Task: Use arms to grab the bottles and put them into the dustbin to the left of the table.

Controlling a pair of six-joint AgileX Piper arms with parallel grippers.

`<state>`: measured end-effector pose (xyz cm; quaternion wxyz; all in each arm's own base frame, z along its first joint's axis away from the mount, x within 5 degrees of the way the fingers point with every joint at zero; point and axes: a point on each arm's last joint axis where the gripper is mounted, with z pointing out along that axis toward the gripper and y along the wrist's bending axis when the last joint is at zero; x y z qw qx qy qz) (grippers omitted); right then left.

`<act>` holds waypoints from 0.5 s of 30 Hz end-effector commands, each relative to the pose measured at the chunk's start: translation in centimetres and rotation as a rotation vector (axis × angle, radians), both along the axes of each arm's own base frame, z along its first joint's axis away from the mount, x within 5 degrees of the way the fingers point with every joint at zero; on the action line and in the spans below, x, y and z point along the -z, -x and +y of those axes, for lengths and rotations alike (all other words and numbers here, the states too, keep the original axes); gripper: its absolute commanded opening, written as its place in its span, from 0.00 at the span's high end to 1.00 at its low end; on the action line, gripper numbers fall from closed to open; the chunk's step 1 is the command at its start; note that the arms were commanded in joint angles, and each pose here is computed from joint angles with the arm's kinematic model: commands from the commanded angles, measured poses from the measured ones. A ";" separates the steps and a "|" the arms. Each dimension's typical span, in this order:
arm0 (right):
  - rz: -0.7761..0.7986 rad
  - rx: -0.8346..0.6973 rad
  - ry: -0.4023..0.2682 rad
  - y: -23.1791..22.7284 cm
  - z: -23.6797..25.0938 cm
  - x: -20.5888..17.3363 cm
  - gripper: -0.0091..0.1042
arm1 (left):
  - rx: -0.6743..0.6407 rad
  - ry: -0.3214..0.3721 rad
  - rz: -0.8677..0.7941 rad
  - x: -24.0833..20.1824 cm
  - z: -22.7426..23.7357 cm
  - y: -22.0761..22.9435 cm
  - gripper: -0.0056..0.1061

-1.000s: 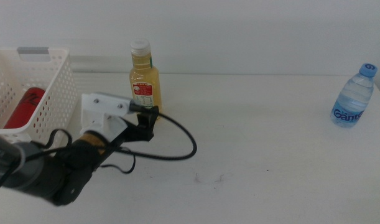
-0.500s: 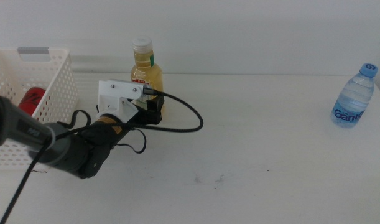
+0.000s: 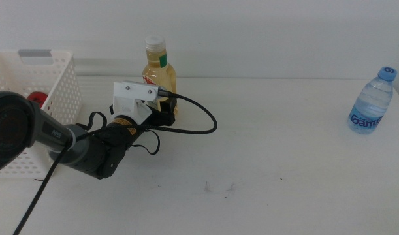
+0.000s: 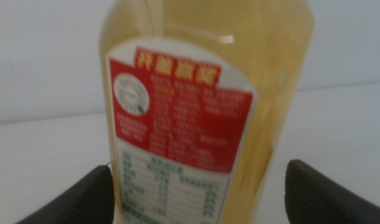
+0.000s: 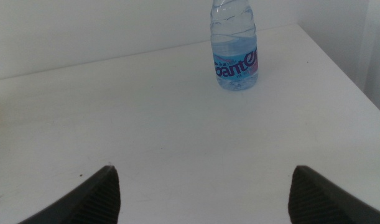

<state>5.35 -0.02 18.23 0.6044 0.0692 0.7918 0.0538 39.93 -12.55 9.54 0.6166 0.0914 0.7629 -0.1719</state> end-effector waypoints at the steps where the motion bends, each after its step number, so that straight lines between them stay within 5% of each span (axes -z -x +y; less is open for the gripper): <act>1: -0.011 0.006 0.008 0.0 0.0 0.0 0.26 | 0.003 -0.011 0.006 0.1 -0.1 0.0 0.11; 15: -0.011 0.006 0.008 0.0 0.0 0.0 0.26 | 0.137 0.021 0.007 0.0 2.4 -0.4 0.11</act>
